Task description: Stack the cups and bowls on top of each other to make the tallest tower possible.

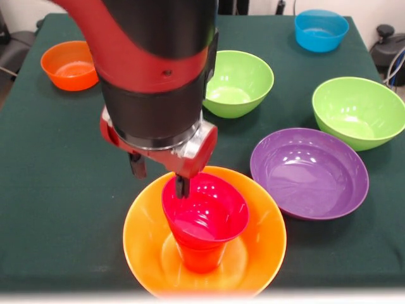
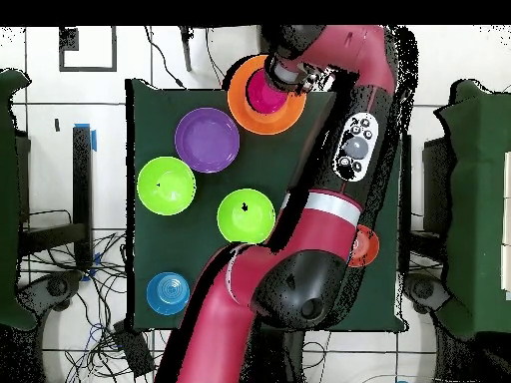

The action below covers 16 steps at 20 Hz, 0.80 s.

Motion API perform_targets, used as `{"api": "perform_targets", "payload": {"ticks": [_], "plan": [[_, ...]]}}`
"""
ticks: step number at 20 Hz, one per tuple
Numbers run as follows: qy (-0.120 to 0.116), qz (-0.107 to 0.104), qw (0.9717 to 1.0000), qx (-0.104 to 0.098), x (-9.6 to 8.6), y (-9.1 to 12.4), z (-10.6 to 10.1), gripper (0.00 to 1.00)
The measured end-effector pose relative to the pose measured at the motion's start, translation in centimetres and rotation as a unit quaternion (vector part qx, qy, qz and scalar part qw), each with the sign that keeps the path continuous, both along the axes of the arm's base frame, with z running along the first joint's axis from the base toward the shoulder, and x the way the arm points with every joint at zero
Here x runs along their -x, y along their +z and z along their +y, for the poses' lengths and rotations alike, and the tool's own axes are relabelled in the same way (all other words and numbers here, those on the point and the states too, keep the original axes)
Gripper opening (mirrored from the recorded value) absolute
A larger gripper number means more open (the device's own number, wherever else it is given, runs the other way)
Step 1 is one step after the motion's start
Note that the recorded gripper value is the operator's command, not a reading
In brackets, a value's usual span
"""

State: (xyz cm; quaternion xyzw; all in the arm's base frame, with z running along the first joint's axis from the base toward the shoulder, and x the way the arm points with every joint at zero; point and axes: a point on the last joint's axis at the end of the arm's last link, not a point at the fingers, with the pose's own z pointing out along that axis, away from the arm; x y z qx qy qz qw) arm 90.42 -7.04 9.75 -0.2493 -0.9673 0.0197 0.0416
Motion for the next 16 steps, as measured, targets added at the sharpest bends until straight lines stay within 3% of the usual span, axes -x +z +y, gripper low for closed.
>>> {"api": "perform_targets", "payload": {"ticks": [11,16], "plan": [[-0.004,0.024,0.9996,-0.018,0.1,8.9,0.6,1.00],[-0.013,0.008,0.9996,-0.023,0.3,11.6,1.7,1.00]]}}
